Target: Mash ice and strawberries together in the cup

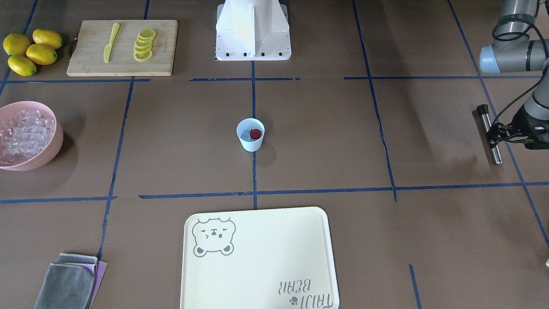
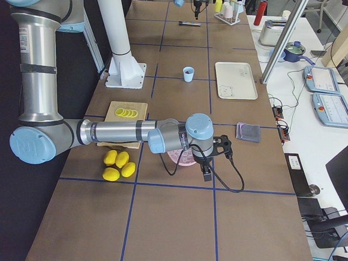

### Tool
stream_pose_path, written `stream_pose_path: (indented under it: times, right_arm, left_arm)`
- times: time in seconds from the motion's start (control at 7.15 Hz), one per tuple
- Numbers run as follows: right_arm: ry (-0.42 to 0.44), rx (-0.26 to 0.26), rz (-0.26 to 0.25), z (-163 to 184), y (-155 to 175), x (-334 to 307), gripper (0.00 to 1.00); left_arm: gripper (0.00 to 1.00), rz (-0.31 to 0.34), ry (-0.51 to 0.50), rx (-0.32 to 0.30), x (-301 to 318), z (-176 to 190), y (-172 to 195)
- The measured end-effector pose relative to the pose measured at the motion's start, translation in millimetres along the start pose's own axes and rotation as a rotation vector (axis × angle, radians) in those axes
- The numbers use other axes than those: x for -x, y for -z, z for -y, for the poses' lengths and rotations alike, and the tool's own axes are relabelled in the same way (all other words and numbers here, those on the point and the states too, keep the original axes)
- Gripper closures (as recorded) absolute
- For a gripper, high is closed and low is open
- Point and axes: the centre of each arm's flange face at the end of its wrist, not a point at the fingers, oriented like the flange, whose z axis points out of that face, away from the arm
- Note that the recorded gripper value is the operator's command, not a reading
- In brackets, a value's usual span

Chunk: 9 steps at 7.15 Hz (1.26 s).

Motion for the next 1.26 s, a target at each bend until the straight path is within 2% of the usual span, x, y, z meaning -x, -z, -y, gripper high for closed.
stream_pose_path:
  times: [0.28,0.56,0.98,1.26]
  right_arm:
    - [-0.005,0.004,0.001,-2,-2,-2,0.00]
    - [-0.017,0.013,0.009,-5,-6,-5,0.00]
    - [-0.042,0.038,0.039,-11,-19,-14,0.00]
    - [-0.050,0.045,0.052,-13,-22,-16,0.00]
  left_arm:
    - [0.00,-0.080,-0.015,0.038,49,-5,40]
    - [0.00,-0.165,0.027,0.069,78,-17,57]
    - [0.00,-0.182,0.090,0.081,130,-36,84]
    - [0.00,-0.182,0.109,0.076,139,-39,91]
